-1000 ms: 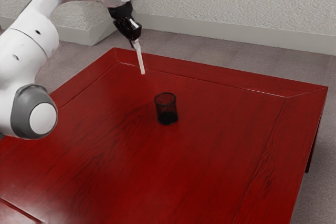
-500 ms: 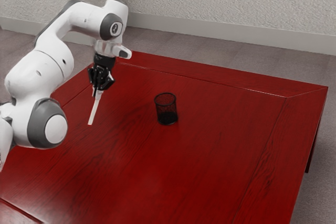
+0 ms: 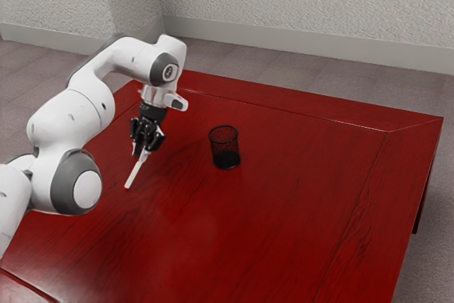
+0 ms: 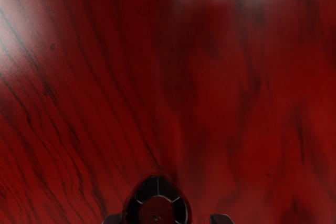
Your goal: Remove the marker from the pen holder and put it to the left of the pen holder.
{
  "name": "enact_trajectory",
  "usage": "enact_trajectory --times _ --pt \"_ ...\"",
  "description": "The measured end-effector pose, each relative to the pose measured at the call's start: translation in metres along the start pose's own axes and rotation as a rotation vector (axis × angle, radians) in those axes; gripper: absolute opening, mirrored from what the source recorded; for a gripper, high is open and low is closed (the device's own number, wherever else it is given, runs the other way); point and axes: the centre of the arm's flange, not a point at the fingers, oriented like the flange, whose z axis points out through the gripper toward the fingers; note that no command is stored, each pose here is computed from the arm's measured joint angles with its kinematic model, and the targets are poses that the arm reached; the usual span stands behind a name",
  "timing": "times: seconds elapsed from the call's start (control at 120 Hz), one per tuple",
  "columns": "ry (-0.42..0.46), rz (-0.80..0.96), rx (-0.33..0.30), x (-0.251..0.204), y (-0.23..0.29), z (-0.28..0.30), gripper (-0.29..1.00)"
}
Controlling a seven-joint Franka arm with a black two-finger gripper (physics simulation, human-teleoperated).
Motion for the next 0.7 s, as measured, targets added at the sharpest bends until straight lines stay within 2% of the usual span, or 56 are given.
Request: enact_trajectory --times 0.092,0.2,0.342,0.425,0.517,0.6,0.7 --pt "0.004 0.003 -0.004 0.001 0.001 0.000 0.35" --pt "0.029 0.007 -0.003 -0.010 0.003 -0.018 0.49" --pt "0.090 0.042 0.037 -0.126 0.041 -0.112 0.59" --pt "0.183 0.020 0.046 -0.219 0.062 -0.119 0.63" --pt "0.327 -0.015 0.069 -0.290 0.080 -0.116 0.65" --pt "0.439 -0.030 0.093 -0.315 0.088 -0.128 0.67" --pt "0.511 -0.015 0.114 -0.320 0.103 -0.144 0.68"
